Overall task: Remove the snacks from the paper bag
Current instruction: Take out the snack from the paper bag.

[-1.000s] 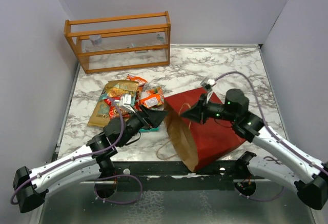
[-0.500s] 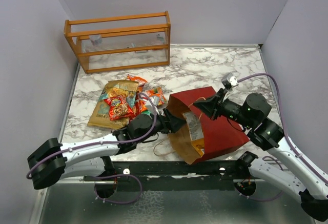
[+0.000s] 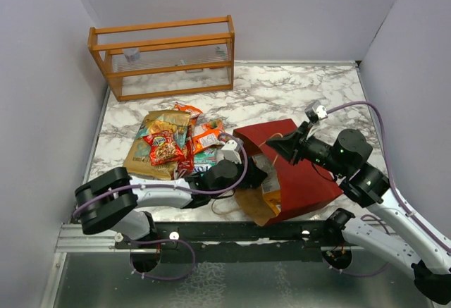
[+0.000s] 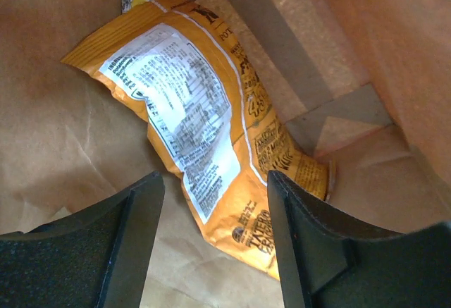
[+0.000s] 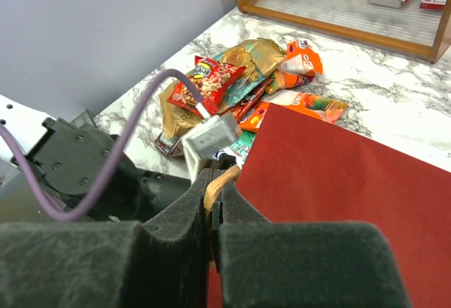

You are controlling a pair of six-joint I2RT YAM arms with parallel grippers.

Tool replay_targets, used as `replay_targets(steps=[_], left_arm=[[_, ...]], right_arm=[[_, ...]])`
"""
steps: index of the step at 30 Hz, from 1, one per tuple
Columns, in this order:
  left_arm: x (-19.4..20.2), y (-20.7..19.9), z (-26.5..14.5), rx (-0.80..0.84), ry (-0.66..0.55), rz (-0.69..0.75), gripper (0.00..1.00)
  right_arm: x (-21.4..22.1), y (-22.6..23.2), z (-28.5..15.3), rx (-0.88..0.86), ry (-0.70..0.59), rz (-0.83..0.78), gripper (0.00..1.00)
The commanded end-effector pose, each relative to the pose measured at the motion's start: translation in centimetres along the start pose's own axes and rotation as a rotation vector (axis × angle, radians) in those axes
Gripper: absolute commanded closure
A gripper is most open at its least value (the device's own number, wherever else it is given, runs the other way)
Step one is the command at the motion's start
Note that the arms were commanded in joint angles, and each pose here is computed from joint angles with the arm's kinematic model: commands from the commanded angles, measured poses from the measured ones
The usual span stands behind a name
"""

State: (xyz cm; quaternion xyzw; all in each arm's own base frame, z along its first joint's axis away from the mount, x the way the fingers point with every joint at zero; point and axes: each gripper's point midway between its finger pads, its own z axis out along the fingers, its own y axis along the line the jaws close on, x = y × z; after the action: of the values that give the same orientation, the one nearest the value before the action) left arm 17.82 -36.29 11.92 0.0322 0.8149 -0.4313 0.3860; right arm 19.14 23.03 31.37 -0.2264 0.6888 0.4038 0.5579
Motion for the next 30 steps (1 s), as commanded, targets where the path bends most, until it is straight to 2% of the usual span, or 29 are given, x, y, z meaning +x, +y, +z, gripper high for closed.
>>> replay_targets(steps=[1,5,17,23,26,30], left_arm=[[-1.1,-0.9,2.2,-0.001,-0.056,0.047,0.35],[0.1,-0.1,3.6,-0.027,-0.033,0.046,0.33],[3.3,-0.7,6.7,0.022,0.068,0.040,0.35],[1.1,-3.3,6.0,0.074,0.047,0.069,0.74],[-0.9,-5.0,4.6,0.097,0.023,0.087,0.98],[-3.7,-7.5,1.9,0.163,-0.017,0.110,1.00]], right_arm=[[-2.3,0.0,-0.2,0.018,-0.073,-0.021,0.98],[-2.4,0.0,-0.7,0.026,-0.082,-0.023,0.98],[-3.0,0.0,-1.6,0.043,-0.096,-0.037,0.98],[-2.6,-0.6,-2.1,0.079,-0.079,-0.042,0.98],[-2.4,-1.8,-2.6,0.152,-0.085,-0.041,0.98],[-2.6,-3.8,-3.5,0.270,-0.107,-0.030,0.98]])
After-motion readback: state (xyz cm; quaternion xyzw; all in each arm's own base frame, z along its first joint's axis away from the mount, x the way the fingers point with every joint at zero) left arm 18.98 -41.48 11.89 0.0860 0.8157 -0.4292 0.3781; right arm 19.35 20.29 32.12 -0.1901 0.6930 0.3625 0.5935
